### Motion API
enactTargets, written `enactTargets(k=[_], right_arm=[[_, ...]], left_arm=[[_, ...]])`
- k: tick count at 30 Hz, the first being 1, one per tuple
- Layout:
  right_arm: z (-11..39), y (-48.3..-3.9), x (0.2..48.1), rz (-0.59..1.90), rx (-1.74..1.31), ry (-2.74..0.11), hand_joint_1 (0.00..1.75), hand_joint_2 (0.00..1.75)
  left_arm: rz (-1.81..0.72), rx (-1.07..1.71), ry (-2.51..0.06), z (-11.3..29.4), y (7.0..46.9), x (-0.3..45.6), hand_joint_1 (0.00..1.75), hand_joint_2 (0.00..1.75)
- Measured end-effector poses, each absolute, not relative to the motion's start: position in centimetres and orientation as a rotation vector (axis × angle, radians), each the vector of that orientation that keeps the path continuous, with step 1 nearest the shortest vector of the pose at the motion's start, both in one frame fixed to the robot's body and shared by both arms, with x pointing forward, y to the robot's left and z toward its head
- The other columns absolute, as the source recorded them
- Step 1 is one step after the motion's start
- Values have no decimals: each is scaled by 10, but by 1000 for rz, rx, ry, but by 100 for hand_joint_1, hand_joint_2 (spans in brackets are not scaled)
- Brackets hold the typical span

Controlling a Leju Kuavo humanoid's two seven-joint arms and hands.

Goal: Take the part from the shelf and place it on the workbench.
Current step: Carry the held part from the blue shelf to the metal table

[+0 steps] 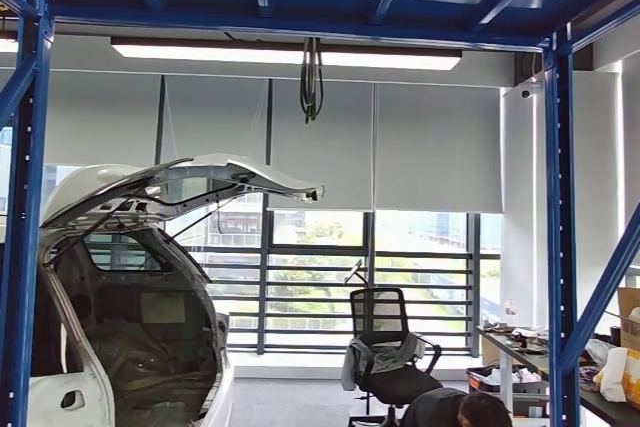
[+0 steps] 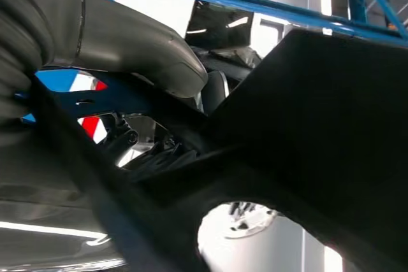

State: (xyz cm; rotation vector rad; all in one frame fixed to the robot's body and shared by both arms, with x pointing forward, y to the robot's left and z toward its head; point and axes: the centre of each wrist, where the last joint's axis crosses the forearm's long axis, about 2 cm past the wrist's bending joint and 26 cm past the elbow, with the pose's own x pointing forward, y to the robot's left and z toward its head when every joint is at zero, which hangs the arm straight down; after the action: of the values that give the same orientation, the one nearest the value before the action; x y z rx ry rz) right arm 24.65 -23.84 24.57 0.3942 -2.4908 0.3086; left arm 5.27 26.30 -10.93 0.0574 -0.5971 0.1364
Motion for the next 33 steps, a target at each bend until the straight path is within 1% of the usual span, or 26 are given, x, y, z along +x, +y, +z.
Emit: enactTargets(k=[17, 33], right_arm=[[221, -246, 252, 362, 435, -2356, 175, 175], [219, -250, 253, 427, 428, -2398, 175, 175]], left_arm=[[118, 64, -564, -110, 265, 50, 0, 175], [103, 62, -575, -110, 266, 50, 0, 175]])
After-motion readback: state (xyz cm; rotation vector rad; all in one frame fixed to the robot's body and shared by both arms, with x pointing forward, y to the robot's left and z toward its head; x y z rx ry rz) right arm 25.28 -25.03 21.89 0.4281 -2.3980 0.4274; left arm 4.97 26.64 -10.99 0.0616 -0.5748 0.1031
